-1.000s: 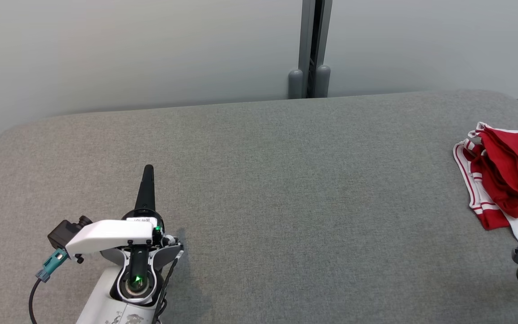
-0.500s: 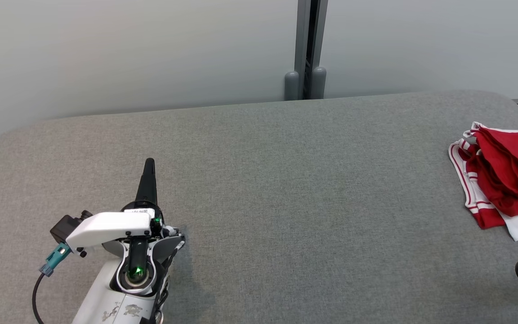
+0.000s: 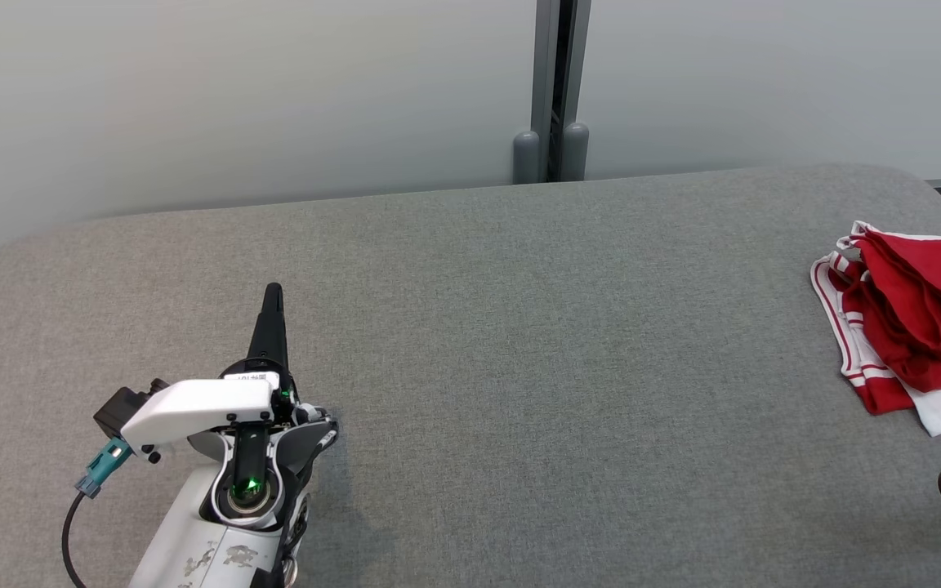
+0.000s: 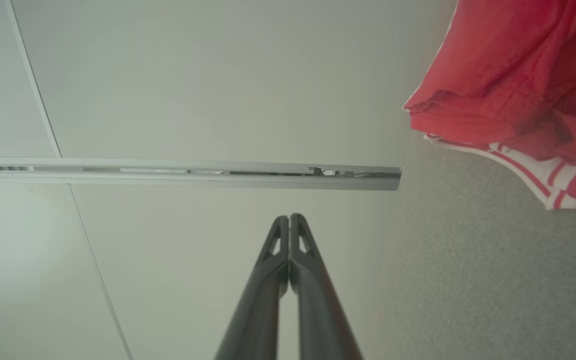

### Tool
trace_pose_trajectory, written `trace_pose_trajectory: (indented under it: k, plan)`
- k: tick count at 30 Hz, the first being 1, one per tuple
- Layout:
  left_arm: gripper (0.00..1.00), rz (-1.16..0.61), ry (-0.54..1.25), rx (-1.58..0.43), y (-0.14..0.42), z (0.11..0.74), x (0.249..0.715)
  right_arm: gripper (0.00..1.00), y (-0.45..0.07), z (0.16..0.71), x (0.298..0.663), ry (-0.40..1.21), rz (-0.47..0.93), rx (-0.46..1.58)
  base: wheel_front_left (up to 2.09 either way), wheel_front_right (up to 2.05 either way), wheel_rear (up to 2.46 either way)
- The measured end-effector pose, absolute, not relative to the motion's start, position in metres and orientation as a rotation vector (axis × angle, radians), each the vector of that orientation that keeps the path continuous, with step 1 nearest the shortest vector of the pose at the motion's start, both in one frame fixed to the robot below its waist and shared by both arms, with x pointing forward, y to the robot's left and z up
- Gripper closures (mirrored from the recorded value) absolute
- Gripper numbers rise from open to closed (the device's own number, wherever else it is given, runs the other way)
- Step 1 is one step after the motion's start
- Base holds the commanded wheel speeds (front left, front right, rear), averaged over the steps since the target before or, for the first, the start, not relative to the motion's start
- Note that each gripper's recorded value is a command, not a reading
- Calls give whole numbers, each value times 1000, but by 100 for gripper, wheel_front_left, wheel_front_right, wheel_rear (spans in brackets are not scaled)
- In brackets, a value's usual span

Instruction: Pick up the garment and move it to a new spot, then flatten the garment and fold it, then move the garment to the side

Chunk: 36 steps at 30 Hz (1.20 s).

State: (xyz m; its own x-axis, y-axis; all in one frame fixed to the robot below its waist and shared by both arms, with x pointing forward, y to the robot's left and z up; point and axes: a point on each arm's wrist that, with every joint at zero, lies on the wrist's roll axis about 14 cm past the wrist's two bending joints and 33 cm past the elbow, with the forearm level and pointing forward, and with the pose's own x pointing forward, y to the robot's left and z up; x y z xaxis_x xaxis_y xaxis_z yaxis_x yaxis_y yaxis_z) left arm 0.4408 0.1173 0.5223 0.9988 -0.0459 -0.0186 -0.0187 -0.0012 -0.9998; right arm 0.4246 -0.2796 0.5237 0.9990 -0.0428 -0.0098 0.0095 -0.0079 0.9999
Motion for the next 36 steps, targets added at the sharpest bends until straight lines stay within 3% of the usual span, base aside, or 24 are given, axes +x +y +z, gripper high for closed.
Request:
trace_pose_trajectory:
  k: [36]
  plan:
    - [100, -22, 51, -1572, 117, 522, 441, 100, -279, 525, 425, -26, -35, 1581, 0, 0, 0]
